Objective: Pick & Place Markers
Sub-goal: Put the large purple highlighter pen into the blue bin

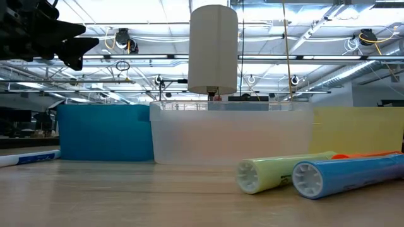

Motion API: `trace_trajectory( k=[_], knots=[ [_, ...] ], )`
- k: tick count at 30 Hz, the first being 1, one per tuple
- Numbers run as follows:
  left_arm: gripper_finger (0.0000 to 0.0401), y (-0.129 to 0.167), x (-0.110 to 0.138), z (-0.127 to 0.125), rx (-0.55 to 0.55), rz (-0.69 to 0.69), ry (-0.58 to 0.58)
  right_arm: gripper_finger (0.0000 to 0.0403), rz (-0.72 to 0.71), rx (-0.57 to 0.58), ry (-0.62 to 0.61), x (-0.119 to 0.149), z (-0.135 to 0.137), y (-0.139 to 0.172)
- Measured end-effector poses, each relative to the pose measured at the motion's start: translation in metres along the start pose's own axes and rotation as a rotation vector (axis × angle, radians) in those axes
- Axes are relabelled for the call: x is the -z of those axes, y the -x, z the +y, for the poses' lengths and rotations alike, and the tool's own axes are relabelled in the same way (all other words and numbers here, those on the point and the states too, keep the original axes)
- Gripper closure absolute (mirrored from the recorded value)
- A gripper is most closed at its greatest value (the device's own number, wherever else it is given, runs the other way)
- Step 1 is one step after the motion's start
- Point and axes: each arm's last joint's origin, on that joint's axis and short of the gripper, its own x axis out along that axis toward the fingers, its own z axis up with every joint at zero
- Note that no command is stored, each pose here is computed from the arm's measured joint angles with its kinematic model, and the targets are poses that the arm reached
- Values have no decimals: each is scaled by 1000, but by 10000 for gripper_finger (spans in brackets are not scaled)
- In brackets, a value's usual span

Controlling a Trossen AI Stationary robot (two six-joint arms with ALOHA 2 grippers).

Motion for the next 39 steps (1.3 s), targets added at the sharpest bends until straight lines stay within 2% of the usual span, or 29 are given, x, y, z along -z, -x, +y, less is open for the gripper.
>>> trace_trajectory(
  k=[9,15,21,28,32,39],
  knots=[
    [198,0,0,0,0,0,0,152,-28,-25,-50,12,1,-4],
    [210,0,0,0,0,0,0,152,-90,-26,-149,16,1,-7],
    [219,0,0,0,0,0,0,152,-119,-13,-260,23,-7,-11],
    [223,0,0,0,0,0,0,153,-107,15,-296,28,-17,-13],
    [217,0,0,0,0,0,0,169,-98,21,-302,32,-18,-14],
    [203,0,0,0,0,0,0,225,-104,24,-319,32,-18,-14]
  ],
)
